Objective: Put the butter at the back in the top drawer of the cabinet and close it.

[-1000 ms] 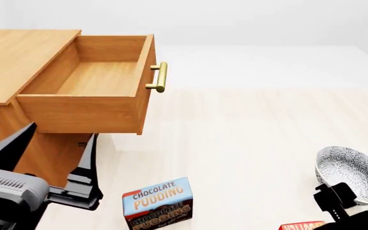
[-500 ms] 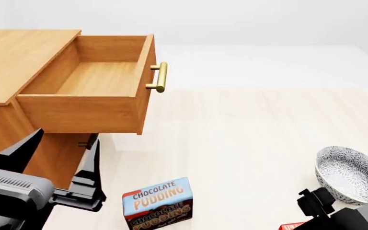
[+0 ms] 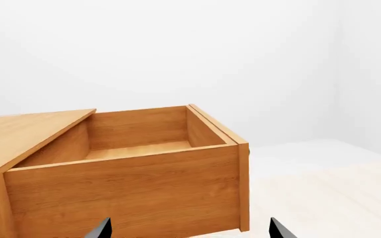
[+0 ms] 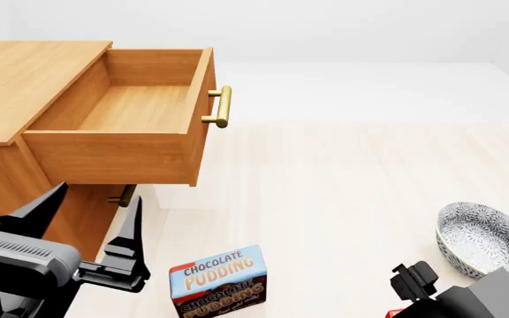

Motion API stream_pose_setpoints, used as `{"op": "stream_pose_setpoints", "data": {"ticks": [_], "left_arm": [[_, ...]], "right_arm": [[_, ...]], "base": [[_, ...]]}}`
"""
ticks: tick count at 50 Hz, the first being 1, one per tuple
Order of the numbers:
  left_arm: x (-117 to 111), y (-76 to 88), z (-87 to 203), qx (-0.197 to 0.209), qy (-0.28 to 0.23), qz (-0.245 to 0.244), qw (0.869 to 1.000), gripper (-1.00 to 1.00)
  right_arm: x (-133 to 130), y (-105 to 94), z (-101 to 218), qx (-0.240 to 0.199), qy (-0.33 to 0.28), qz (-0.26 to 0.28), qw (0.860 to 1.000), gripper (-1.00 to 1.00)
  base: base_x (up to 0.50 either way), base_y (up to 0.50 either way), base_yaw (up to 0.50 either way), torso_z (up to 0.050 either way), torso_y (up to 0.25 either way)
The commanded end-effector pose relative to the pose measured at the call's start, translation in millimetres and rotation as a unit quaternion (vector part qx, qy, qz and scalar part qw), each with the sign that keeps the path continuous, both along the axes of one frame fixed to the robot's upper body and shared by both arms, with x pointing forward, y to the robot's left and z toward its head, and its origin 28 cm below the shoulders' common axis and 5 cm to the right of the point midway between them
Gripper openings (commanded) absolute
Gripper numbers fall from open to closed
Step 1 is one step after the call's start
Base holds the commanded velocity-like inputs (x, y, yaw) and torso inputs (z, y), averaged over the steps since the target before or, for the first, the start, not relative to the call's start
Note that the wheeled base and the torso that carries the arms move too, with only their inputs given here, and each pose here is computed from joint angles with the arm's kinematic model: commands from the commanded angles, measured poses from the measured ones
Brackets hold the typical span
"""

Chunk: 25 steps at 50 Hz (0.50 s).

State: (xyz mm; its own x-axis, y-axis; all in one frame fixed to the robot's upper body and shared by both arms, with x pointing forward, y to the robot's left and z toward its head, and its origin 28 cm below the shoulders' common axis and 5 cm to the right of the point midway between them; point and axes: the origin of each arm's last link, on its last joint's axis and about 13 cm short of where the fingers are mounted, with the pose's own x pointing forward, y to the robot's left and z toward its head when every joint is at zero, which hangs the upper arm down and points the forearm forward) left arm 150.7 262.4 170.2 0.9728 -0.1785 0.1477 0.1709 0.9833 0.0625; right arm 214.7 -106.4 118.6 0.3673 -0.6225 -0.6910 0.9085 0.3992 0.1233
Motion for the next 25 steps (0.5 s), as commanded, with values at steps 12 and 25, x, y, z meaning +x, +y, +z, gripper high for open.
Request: {"op": "stream_pose_setpoints", "data": {"ticks": [12, 25], "left_arm": [[4.1, 0.8, -5.1, -0.004, 0.011, -0.002, 1.000, 1.00], [6.5, 1.9, -8.5, -0.008, 0.017, -0.002, 1.000, 1.00]], "right_arm": [[20.5, 5.4, -15.6, 0.033, -0.006, 0.031, 0.999, 1.00], [24.0, 0.9, -26.3, 0.032, 0.002, 0.023, 0.999, 1.00]], "base": [[0.00, 0.00, 0.00, 0.000, 0.000], [0.00, 0.00, 0.00, 0.000, 0.000]]}}
